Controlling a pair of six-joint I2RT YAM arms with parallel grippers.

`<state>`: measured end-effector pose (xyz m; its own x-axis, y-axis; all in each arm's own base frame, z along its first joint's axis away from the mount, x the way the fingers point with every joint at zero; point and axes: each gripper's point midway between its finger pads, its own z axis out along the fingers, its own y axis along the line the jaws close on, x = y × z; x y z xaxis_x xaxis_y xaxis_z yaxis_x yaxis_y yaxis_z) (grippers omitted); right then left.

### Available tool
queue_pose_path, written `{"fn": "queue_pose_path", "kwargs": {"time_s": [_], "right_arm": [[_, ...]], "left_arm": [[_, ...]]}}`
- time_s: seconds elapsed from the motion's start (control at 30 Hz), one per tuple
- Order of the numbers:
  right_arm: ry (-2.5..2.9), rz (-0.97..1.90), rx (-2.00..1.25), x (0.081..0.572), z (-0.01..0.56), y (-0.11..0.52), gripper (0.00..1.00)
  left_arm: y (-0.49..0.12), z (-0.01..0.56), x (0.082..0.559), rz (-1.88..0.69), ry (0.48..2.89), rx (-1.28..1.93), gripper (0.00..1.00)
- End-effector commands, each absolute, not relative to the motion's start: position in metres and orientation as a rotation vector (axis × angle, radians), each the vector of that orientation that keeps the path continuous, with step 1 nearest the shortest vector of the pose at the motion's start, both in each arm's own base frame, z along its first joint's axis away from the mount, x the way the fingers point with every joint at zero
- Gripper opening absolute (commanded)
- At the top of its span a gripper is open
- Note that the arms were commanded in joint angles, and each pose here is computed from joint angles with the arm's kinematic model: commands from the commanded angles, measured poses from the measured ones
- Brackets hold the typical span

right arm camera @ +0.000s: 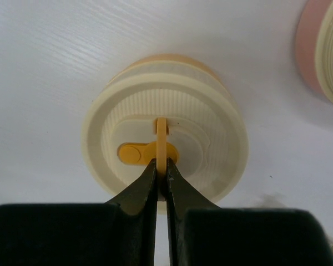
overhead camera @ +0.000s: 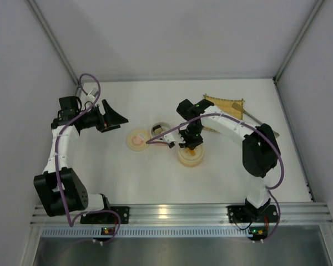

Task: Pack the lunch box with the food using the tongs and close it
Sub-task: Close the box lid on the packing box.

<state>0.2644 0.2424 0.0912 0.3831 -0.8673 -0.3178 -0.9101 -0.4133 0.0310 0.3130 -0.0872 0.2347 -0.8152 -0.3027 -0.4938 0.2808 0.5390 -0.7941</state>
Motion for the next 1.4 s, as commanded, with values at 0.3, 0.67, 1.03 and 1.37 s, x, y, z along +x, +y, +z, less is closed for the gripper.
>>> {"fn": "queue_pose_path", "kwargs": {"time_s": [0.3, 0.67, 1.03, 1.37], "right_arm": [[1.572, 0.468, -2.440, 0.269, 0.105, 0.250, 0.00], [1.589, 0.424, -2.421, 0.271, 0.091, 0.247, 0.00], [1.851, 0.434, -2.282, 0.270, 0.082, 0.248, 0.00], [2.279, 0.433, -1.892, 0.254, 0.058, 0.240, 0.00]], "left_arm": [[-0.086, 0.238, 0.317, -1.286, 2.145, 0.012, 0.98], [-0.086, 0.236, 0.318, -1.284, 2.150, 0.004, 0.98], [-0.086, 0.235, 0.318, -1.284, 2.152, 0.001, 0.98], [-0.075, 0.235, 0.322, -1.210, 2.158, -0.047, 0.98]]}}
